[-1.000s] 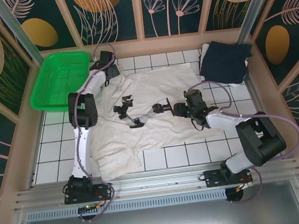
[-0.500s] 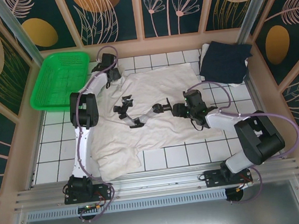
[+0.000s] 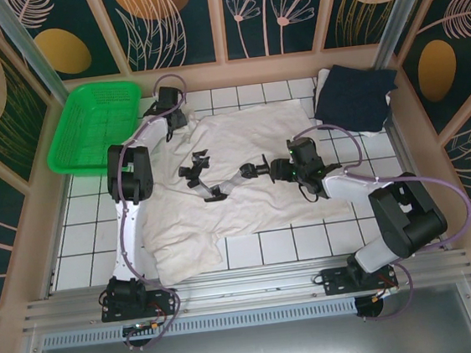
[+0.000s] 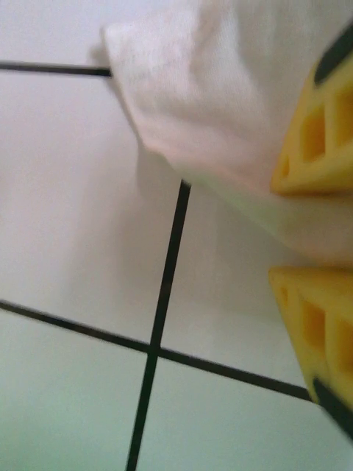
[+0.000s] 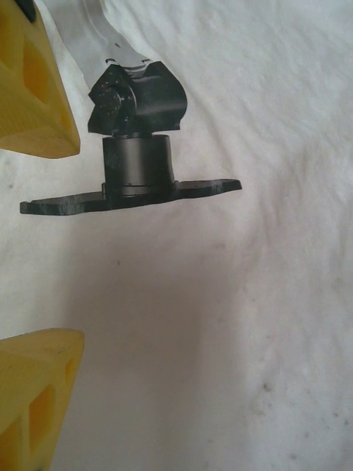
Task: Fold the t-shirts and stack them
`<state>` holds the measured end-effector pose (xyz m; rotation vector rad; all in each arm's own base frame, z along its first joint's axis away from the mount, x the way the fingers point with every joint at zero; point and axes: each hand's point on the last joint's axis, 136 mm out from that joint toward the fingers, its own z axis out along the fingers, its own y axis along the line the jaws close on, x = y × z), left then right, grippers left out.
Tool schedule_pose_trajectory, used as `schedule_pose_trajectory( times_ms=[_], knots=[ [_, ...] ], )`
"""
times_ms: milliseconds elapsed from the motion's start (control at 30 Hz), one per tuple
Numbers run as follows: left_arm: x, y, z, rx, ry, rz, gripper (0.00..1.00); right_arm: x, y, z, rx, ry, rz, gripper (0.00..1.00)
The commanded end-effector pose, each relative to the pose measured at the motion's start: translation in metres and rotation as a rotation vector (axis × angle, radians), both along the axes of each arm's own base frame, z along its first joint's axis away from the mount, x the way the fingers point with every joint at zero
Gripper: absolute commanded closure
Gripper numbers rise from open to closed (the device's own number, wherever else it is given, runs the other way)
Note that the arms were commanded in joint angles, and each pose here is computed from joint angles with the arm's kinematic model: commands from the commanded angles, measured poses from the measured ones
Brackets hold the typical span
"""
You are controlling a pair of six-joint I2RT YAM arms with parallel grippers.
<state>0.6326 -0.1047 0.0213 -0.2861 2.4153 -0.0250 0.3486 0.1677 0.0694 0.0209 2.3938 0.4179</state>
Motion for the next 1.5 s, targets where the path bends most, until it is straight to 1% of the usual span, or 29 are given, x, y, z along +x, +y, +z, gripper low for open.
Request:
schedule_pose_trajectory(
  times_ms=[0, 167, 300, 433, 600, 667, 767, 833, 867, 900, 967, 1000, 1033, 1067, 1100, 1133, 1167, 1233, 1333, 1400, 1467],
  knots=[
    [-0.015, -0.024, 0.009, -0.057, 0.027, -0.086, 0.81, 0.005, 0.0, 0.009, -0.014, -0.015, 0.0, 0.37],
    [-0.029, -0.048, 0.037, -0.068, -0.016, -0.133, 0.92, 0.004, -0.004, 0.012, -0.021, -0.027, -0.001, 0.37],
    [-0.04, -0.058, 0.042, -0.046, -0.018, -0.146, 1.0, 0.005, -0.004, 0.012, -0.012, -0.028, 0.005, 0.37],
    [-0.048, -0.067, 0.048, -0.048, -0.019, -0.161, 1.0, 0.005, -0.005, 0.012, -0.015, -0.024, 0.007, 0.37],
    [-0.072, -0.07, 0.065, 0.016, -0.032, -0.124, 1.0, 0.002, -0.006, 0.011, -0.004, -0.029, 0.004, 0.37],
    [-0.094, -0.072, 0.066, 0.019, -0.02, -0.101, 0.96, 0.002, -0.006, 0.011, 0.003, -0.036, 0.0, 0.37],
    [-0.121, -0.086, 0.064, -0.029, -0.017, -0.125, 0.93, 0.001, -0.002, 0.008, 0.02, -0.021, 0.018, 0.37],
    [-0.134, -0.089, 0.068, -0.041, -0.026, -0.13, 0.86, 0.001, -0.001, 0.008, 0.024, -0.02, 0.022, 0.37],
    [-0.139, -0.093, 0.069, -0.071, -0.027, -0.146, 0.85, 0.0, 0.0, 0.007, 0.026, -0.018, 0.025, 0.37],
    [-0.14, -0.096, 0.074, -0.092, -0.037, -0.164, 0.82, 0.0, 0.0, 0.007, 0.026, -0.018, 0.025, 0.37],
    [-0.142, -0.106, 0.084, -0.136, -0.053, -0.214, 0.71, -0.001, 0.0, 0.005, 0.027, -0.016, 0.027, 0.37],
    [-0.141, -0.109, 0.09, -0.144, -0.063, -0.231, 0.67, -0.001, 0.0, 0.006, 0.027, -0.017, 0.027, 0.37],
    [-0.138, -0.111, 0.097, -0.145, -0.08, -0.239, 0.6, -0.001, -0.001, 0.005, 0.028, -0.017, 0.025, 0.37],
    [-0.134, -0.111, 0.103, -0.136, -0.094, -0.24, 0.51, -0.003, -0.001, 0.005, 0.029, -0.017, 0.026, 0.37],
    [-0.127, -0.11, 0.109, -0.117, -0.112, -0.234, 0.4, -0.004, -0.002, 0.005, 0.031, -0.02, 0.025, 0.37],
    [-0.119, -0.106, 0.108, -0.084, -0.117, -0.222, 0.34, -0.005, -0.003, 0.006, 0.033, -0.023, 0.023, 0.37],
    [-0.111, -0.1, 0.105, -0.052, -0.111, -0.195, 0.3, -0.006, -0.004, 0.006, 0.033, -0.027, 0.021, 0.37],
    [-0.088, -0.087, 0.094, 0.021, -0.063, -0.131, 0.26, -0.008, -0.005, 0.007, 0.039, -0.033, 0.019, 0.37],
    [-0.067, -0.068, 0.065, 0.1, 0.012, -0.066, 0.27, -0.008, -0.004, 0.008, 0.041, -0.032, 0.023, 0.37],
    [-0.06, -0.065, 0.051, 0.101, 0.031, -0.06, 0.28, -0.008, -0.005, 0.01, 0.038, -0.029, 0.022, 0.37],
    [-0.055, -0.068, 0.043, 0.068, 0.036, -0.076, 0.28, -0.008, -0.006, 0.013, 0.037, -0.037, 0.018, 0.37]
  ],
)
